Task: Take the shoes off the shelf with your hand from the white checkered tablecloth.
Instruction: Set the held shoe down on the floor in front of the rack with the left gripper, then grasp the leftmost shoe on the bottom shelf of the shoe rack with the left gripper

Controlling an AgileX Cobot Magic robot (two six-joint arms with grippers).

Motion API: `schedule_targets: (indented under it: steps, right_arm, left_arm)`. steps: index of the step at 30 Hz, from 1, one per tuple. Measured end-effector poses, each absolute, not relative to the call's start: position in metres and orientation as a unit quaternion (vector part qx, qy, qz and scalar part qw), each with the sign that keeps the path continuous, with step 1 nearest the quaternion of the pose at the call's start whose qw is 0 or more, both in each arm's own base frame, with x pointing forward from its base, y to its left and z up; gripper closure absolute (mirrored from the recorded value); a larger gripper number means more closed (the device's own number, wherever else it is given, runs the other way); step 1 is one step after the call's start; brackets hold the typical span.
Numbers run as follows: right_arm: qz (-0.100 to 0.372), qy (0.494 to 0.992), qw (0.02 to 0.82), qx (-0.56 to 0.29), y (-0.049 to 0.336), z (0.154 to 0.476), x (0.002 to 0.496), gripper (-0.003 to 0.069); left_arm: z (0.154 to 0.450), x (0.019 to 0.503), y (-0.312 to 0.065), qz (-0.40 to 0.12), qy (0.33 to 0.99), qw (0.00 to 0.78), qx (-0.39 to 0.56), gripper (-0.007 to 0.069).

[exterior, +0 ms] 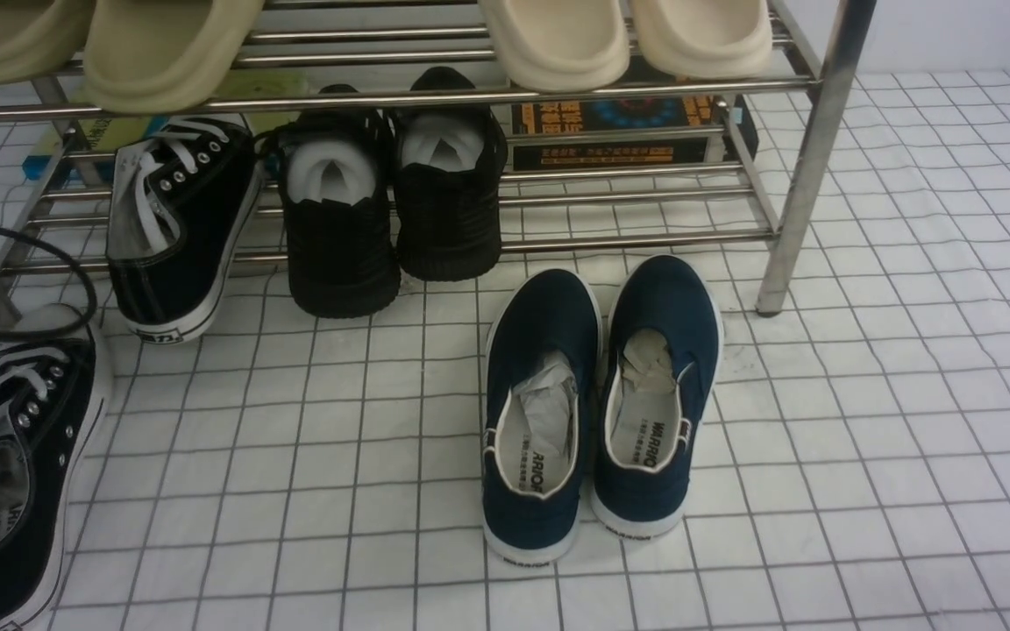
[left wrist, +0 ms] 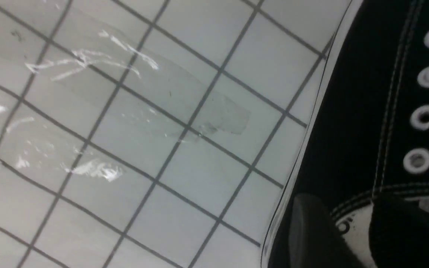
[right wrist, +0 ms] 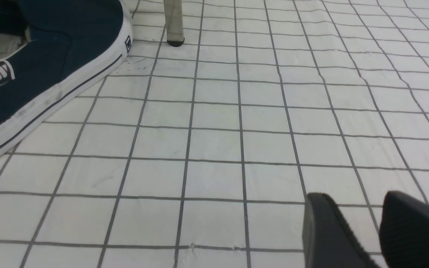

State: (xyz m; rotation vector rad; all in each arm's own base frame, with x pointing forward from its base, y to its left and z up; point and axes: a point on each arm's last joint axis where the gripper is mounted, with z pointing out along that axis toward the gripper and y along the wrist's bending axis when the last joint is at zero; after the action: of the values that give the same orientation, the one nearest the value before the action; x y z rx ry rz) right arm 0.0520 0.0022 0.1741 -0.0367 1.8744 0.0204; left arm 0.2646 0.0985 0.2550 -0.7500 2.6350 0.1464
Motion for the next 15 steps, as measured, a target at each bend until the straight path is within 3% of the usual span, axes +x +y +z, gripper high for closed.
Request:
schedule_targets:
  steps: [4,7,8,10,12,15]
  right_arm:
    - [0.009,0.806,0.592,-0.016,0.002,0.174,0.052,0.042]
    - [0.009,0.806,0.592,-0.016,0.002,0.174,0.052,0.042]
    - [0.009,0.806,0.592,-0.016,0.002,0.174,0.052,0.042]
    - [0.009,0.806,0.592,-0.016,0.002,0.174,0.052,0.042]
    - [0.009,0.806,0.592,-0.016,0.002,0.174,0.052,0.042]
    - [0.009,0.806,0.592,-0.016,0.002,0.174,0.052,0.042]
  left_arm:
    - [0.284,0.274,0.096,0.017,0.931,0.222,-0.288,0.0335]
    - [0.298,0.283,0.076,-0.028,0.938,0.23,-0.258,0.0488]
    - [0.298,0.283,0.076,-0.028,0.938,0.23,-0.258,0.0488]
    - [0.301,0.29,0.058,-0.048,0.942,0.242,-0.226,0.058]
    - [0.304,0.298,0.038,-0.068,0.94,0.268,-0.201,0.0616]
    - [0.307,0.303,0.031,-0.084,0.928,0.294,-0.211,0.0611]
